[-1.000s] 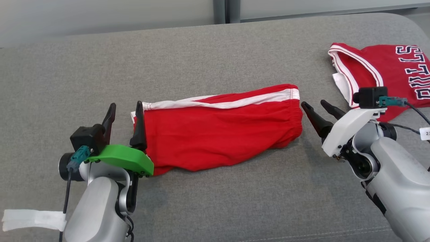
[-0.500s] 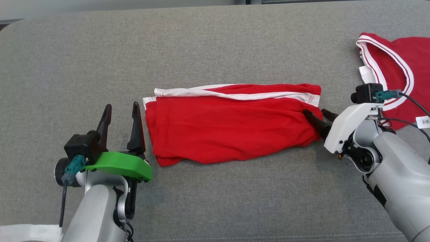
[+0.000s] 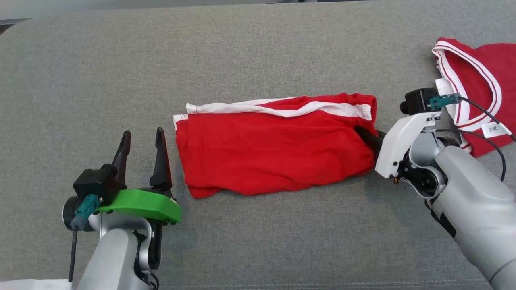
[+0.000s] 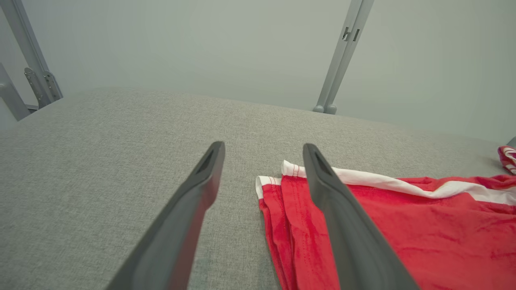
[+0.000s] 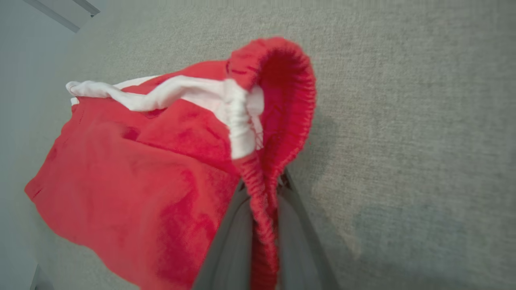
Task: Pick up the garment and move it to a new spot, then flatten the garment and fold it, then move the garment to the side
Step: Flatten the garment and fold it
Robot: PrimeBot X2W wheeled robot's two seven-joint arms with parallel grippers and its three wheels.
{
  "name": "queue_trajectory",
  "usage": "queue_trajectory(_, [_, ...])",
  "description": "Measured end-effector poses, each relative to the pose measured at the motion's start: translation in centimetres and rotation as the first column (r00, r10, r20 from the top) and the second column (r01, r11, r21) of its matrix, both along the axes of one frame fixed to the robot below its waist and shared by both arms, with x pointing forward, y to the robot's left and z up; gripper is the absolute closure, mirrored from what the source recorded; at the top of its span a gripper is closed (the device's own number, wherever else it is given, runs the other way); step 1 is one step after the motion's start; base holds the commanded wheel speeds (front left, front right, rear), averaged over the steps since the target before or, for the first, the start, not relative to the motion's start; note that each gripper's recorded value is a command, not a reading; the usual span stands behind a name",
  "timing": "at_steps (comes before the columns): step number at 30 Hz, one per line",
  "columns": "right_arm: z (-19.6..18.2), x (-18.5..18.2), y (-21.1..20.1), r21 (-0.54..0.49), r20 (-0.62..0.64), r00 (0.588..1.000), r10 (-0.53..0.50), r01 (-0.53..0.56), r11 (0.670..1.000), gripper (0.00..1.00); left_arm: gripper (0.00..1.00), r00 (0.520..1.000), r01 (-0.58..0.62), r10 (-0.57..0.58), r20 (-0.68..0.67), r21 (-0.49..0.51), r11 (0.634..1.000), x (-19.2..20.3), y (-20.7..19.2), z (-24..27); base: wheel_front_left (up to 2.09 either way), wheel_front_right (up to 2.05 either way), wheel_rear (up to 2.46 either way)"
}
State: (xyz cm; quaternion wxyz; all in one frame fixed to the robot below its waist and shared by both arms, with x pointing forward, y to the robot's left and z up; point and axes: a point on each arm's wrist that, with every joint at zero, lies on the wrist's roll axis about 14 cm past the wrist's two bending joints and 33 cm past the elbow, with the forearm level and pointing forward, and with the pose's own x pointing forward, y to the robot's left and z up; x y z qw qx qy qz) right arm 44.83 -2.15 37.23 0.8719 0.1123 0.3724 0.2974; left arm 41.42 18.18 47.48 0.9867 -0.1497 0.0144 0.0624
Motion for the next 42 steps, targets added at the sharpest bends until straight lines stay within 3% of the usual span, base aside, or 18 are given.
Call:
queue_trajectory(10, [1.4, 1.2, -2.5, -0.05, 0.065, 0.998, 0.003, 0.0, 0.999, 1.0, 0.0, 1.0, -0.01, 0.01, 0.002, -0.001, 1.0, -0.5, 0.2, 0.0, 0.0, 0.0, 0.0])
queue_trajectory(18, [3.0, 2.6, -8.2, -0.148, 0.135, 0.99, -0.049, 0.069, 0.987, 1.0, 0.0, 1.0, 0.01, -0.01, 0.027, -0.011, 1.0, -0.7, -0.6, 0.9, 0.0, 0.0, 0.0])
queue_trajectory(23, [4.1, 2.2, -9.5, -0.153, 0.151, 0.986, -0.064, 0.087, 0.984, 1.0, 0.0, 0.999, 0.027, -0.026, 0.028, -0.017, 0.999, -1.3, -1.2, 0.9, 0.0, 0.0, 0.0])
queue_trajectory(32, [4.5, -0.6, -5.7, -0.136, 0.107, 0.992, 0.066, -0.051, 0.989, 1.0, 0.0, 0.998, 0.051, -0.05, 0.049, -0.021, 0.998, -1.6, -2.1, 1.7, 0.0, 0.0, 0.0])
queue_trajectory(42, [7.9, -2.7, 1.2, -0.006, 0.141, 0.969, 0.205, -0.207, 0.978, 1.0, 0.0, 0.997, 0.048, -0.046, 0.069, -0.032, 0.998, -2.4, -2.0, 2.4, 0.0, 0.0, 0.0])
